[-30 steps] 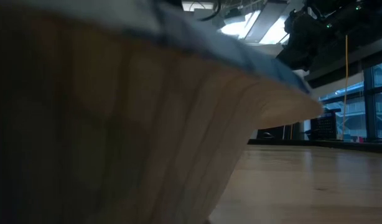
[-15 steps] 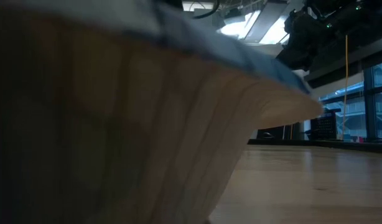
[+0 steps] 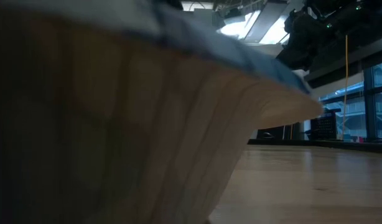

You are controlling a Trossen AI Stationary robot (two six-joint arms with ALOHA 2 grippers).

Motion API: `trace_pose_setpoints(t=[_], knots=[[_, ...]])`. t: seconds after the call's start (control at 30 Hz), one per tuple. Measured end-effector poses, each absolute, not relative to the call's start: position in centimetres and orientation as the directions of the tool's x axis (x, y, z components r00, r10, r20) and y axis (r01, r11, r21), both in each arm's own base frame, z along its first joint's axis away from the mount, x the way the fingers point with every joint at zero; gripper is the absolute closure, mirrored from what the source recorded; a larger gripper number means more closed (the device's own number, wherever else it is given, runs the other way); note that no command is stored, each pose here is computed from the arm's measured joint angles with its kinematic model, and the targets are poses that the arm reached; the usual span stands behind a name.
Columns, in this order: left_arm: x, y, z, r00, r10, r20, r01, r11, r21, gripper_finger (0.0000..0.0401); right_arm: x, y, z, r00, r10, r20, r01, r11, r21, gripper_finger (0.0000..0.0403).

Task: Nest bowls inside each other
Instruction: Stack the blue patterned bowl on the stacked blue patterned bowls

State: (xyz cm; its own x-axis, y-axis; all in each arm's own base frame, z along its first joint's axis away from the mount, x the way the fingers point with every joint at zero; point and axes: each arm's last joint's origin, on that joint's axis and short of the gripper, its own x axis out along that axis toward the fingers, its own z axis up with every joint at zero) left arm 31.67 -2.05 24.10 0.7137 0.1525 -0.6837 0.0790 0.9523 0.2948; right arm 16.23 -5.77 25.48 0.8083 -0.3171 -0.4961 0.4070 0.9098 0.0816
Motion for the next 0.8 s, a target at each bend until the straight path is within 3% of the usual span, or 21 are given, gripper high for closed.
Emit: trace_pose_setpoints(t=[0.23,0.53,0.8], knots=[[30.3,-2.6,25.0,0.689,0.137,-0.712,0.044,0.972,0.229,0.0248,16.3,-5.8,25.5,0.812,-0.319,-0.489,0.403,0.912,0.074,0.021],[27.2,-4.7,23.6,0.446,0.028,-0.894,0.029,0.999,0.046,0.0248,16.3,-5.8,25.6,0.814,-0.32,-0.485,0.403,0.912,0.074,0.021],[26.5,-4.8,22.4,0.383,0.048,-0.923,-0.048,0.998,0.032,0.0249,16.3,-5.8,25.6,0.815,-0.32,-0.483,0.403,0.912,0.074,0.021]])
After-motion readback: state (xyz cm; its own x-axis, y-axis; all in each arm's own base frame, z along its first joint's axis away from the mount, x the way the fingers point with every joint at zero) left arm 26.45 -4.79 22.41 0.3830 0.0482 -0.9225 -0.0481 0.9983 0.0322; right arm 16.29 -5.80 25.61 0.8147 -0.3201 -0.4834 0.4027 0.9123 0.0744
